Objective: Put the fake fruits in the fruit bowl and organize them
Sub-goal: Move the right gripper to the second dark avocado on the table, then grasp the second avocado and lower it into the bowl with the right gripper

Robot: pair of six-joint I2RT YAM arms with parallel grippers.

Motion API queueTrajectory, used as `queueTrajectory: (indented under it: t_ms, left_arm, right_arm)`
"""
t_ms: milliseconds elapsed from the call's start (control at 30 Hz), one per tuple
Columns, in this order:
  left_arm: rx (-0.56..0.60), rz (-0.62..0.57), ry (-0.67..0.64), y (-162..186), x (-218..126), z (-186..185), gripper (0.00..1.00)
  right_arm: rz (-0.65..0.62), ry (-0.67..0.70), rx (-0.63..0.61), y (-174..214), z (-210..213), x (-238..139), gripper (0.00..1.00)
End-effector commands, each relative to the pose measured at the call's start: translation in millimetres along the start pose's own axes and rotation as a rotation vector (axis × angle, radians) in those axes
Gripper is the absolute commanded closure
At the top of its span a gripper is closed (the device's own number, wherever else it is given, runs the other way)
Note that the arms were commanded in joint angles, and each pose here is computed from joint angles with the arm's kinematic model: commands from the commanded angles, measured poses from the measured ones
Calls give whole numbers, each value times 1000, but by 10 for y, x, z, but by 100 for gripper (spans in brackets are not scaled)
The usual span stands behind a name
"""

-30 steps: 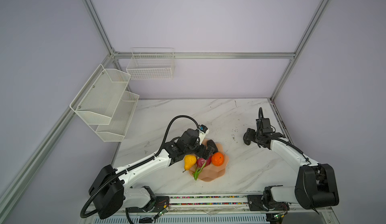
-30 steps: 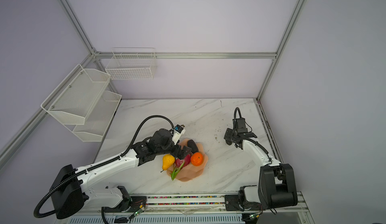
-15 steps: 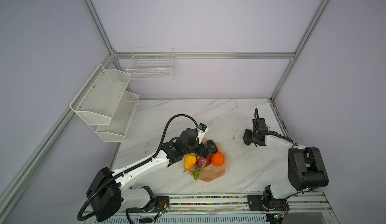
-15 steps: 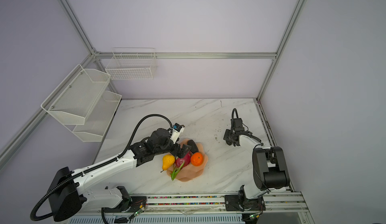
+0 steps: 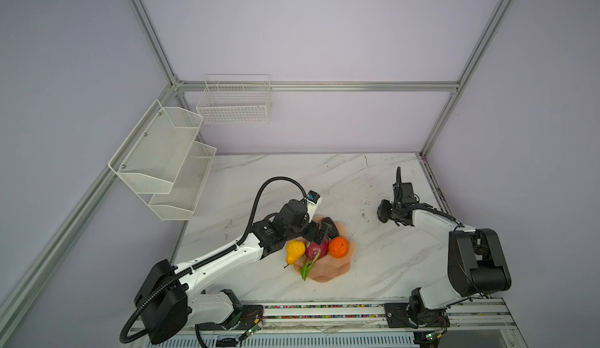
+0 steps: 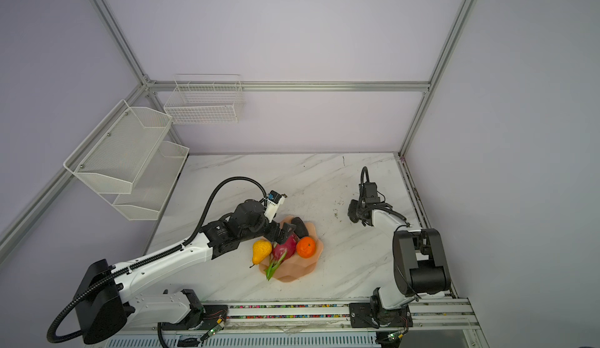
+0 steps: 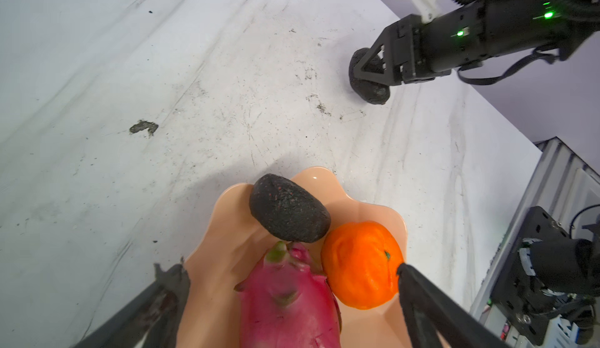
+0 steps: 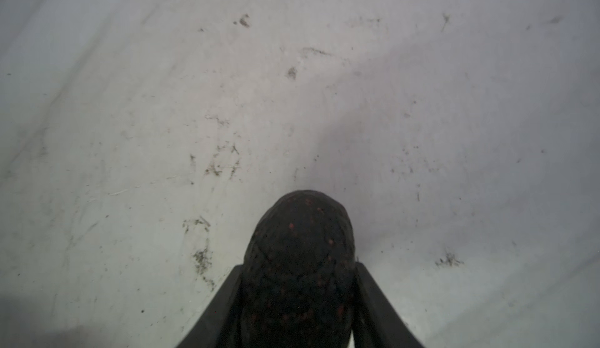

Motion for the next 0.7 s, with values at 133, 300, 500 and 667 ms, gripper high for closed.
queueTrajectory:
  t_ms: [133,300,500,667]
  left_arm:
    - [-92,-97,-165,-305,-346,224,0]
    - [-86,-54,-22,-170,-497,74,0]
    - [-86,19,49,10,-731,11,0]
    - [-99,72,43,125,-904,32,0]
  right_arm:
    - [-132,-354,-232,-235,1004,-717,63]
    - [-56,-486,-317,94,1446,-978,63]
    - [26,-644,-344,577,1841,-1487,63]
    - [139,-721,-372,1092,1958,-1765,64]
Point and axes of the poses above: each gripper's point midway between its finger pads, its own x axis out along the fingers, its own z axis along the line the jaws close on, y = z × x, the point moved 5 cm from there along -x, back along the fingers, and after that the axes turned 2 degrees about -x, right-handed, at the moved point
